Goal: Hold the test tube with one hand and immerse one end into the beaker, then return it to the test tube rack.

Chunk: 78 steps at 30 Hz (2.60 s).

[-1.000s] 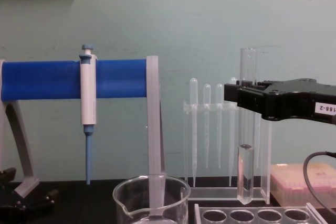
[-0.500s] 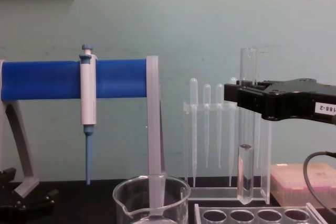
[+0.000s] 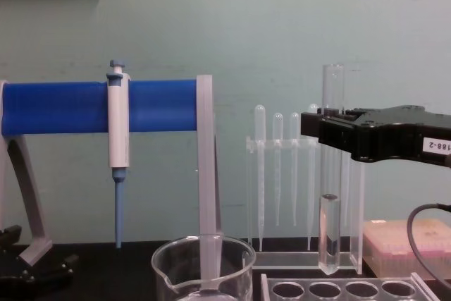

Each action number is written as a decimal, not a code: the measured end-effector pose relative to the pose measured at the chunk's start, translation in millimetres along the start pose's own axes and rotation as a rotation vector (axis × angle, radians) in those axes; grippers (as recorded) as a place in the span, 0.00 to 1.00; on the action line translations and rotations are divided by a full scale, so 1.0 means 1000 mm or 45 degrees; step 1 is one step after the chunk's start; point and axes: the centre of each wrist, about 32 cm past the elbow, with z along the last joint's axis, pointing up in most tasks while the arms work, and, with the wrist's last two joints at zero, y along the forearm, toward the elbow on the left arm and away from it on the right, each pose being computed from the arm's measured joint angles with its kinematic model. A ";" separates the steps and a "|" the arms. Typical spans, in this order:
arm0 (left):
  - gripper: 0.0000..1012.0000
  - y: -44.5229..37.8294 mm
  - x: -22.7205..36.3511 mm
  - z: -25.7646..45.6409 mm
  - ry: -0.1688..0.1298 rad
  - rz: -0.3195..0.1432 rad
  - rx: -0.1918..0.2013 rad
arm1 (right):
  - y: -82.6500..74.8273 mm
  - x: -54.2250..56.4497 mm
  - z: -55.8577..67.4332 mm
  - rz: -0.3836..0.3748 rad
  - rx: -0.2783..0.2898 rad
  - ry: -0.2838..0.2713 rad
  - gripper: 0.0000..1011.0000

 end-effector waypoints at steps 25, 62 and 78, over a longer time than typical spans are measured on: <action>0.99 0.0000 0.0000 0.0000 0.000 0.000 0.000 | 0.000 0.000 0.000 0.000 0.000 0.000 0.23; 0.99 0.0000 0.0000 0.0000 0.000 0.000 0.000 | 0.013 -0.003 0.010 0.044 0.037 -0.011 0.23; 0.99 0.0000 0.0000 0.0000 0.000 0.000 0.000 | 0.087 -0.013 0.003 0.215 0.103 0.013 0.23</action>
